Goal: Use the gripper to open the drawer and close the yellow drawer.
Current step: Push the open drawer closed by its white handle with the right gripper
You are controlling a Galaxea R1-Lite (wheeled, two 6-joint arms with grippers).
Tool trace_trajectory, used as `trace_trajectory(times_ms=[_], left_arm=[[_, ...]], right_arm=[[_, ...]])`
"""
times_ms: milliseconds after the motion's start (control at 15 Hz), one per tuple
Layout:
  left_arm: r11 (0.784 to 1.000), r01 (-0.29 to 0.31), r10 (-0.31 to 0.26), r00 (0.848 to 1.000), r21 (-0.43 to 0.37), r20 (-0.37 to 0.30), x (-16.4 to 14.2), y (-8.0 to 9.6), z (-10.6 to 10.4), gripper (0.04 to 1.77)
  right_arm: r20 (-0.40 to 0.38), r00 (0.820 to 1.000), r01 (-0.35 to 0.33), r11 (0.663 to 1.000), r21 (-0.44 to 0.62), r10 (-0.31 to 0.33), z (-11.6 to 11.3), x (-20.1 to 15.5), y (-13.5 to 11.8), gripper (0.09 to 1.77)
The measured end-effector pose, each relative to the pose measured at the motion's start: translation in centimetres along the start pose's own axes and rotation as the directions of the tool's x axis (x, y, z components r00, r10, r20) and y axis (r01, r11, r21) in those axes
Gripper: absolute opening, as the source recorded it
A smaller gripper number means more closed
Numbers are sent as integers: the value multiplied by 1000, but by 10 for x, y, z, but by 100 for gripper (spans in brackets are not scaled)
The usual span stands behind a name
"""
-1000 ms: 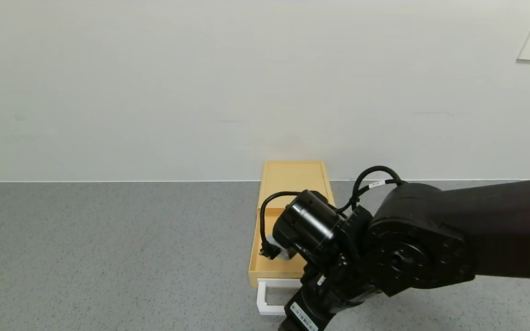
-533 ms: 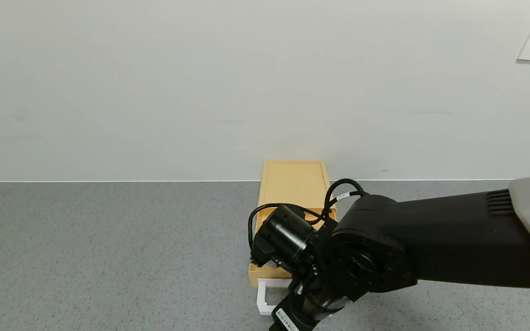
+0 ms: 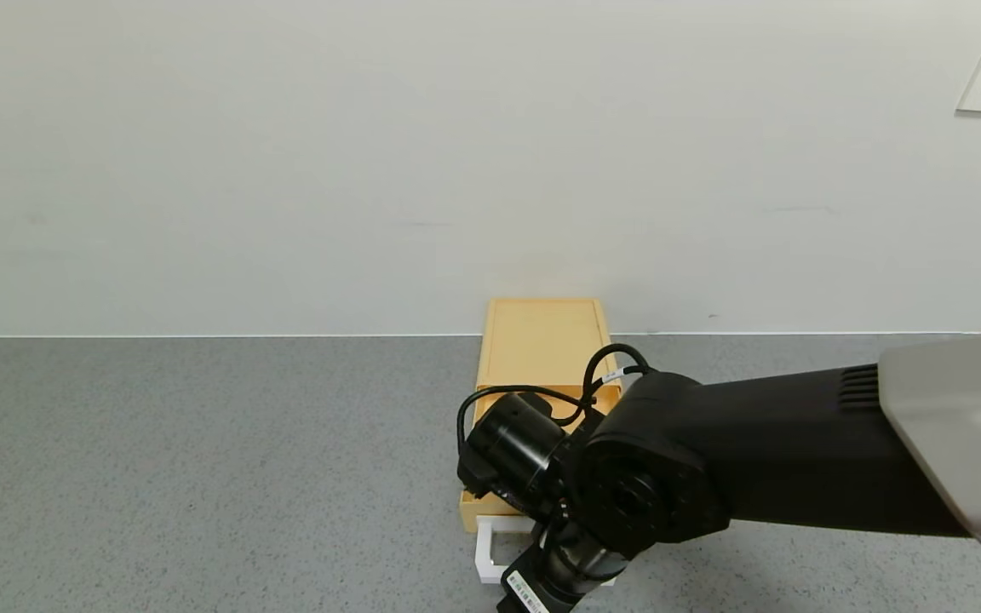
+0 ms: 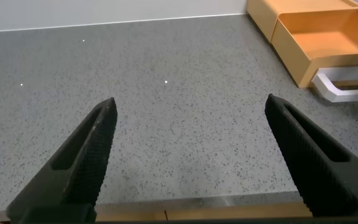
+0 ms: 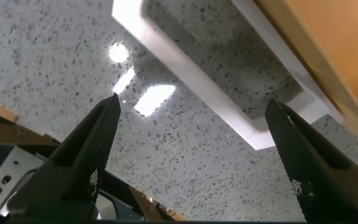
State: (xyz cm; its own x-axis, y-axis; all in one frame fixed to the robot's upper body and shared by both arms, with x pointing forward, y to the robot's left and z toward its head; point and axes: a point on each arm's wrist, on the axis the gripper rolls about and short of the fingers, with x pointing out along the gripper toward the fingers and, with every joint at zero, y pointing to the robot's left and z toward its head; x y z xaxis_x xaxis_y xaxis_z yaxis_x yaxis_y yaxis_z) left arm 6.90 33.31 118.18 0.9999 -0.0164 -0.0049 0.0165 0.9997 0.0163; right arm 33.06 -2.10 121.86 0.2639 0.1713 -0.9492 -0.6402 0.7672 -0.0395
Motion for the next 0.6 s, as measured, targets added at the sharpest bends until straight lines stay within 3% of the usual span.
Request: trace_trajectory(times_ms=[400, 600], left_arm=[[1000, 0, 0, 1000, 0, 0, 0, 0, 0, 172], [1000, 0, 0, 1000, 0, 0, 0, 0, 0, 172]], right_arm=[[-8, 1000, 10, 999, 44, -9, 2, 8, 1, 171], [-7, 998, 55, 997, 46, -54, 2, 13, 0, 171]])
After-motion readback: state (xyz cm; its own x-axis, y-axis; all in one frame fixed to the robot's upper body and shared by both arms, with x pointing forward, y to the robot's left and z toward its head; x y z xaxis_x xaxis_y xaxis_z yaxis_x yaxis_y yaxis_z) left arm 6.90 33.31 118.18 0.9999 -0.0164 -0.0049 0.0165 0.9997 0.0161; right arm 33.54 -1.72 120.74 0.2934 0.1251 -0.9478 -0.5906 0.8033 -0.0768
